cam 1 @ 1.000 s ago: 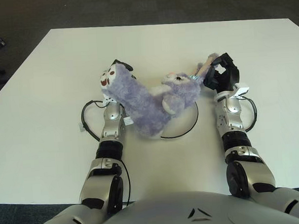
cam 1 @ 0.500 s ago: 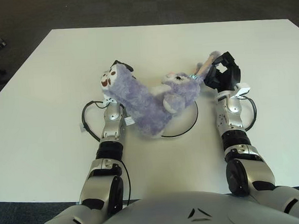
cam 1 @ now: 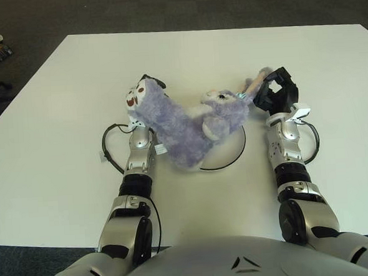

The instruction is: Put the doll into the plate.

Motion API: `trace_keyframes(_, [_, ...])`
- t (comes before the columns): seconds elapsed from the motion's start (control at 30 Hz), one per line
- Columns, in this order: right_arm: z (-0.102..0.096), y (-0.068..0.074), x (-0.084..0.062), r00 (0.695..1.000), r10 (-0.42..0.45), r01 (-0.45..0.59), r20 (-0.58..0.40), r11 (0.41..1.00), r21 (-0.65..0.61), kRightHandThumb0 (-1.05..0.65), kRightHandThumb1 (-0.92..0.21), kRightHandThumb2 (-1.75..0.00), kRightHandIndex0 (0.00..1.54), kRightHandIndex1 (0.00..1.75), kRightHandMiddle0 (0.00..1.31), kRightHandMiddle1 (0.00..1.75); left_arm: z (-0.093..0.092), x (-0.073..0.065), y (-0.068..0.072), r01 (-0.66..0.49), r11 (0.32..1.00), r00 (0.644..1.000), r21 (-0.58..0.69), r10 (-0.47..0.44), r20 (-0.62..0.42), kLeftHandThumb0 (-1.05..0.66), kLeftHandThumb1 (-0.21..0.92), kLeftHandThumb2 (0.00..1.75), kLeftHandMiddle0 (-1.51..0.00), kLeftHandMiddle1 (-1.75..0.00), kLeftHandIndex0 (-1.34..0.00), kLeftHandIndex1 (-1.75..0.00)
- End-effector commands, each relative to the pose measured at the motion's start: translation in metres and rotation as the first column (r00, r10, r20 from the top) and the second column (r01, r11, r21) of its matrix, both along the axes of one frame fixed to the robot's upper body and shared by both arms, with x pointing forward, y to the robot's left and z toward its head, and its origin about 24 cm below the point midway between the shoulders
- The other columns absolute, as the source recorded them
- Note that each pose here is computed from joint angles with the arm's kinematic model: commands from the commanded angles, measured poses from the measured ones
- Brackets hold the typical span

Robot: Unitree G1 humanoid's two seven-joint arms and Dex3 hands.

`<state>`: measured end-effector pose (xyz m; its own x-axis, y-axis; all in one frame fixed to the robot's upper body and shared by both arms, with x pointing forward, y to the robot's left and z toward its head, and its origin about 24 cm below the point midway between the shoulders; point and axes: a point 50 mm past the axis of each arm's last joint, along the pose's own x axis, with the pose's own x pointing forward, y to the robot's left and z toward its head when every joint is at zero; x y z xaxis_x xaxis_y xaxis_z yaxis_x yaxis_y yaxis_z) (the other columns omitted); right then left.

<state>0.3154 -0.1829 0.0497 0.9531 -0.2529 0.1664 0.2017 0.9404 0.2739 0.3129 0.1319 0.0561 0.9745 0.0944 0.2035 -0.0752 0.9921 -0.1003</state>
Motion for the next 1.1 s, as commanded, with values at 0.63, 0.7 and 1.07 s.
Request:
trace_keyframes(0.63, [-0.0311, -0.0047, -0.0232, 0.982, 0.007, 0.010, -0.187, 0.996, 0.089, -0.48, -0.34, -1.29, 1.34, 1.75, 0.60, 1.75, -0.0279, -0.0141, 0.0067, -0.057, 0.998, 0.992, -0.002, 0.057, -0.115, -0.01, 0.19, 1.47, -0.60, -1.75, -0.58, -1.75])
trace_keyframes(0.7, [-0.0309, -0.0048, -0.0235, 0.982, 0.007, 0.010, -0.189, 0.996, 0.089, -0.48, -0.34, -1.29, 1.34, 1.75, 0.60, 1.75, -0.0279, -0.0141, 0.0066, -0.058, 0.998, 0.992, -0.001, 0.057, -0.116, -0.01, 0.19, 1.47, -0.60, -1.75, -0.58, -1.75])
trace_keyframes(1.07, [-0.0297, -0.0058, -0.0245, 0.980, 0.005, 0.011, -0.199, 0.997, 0.080, -0.47, -0.34, -1.29, 1.34, 1.75, 0.60, 1.75, -0.0272, -0.0136, 0.0062, -0.063, 0.998, 0.991, 0.004, 0.063, -0.116, -0.01, 0.18, 1.48, -0.60, -1.75, -0.59, -1.75])
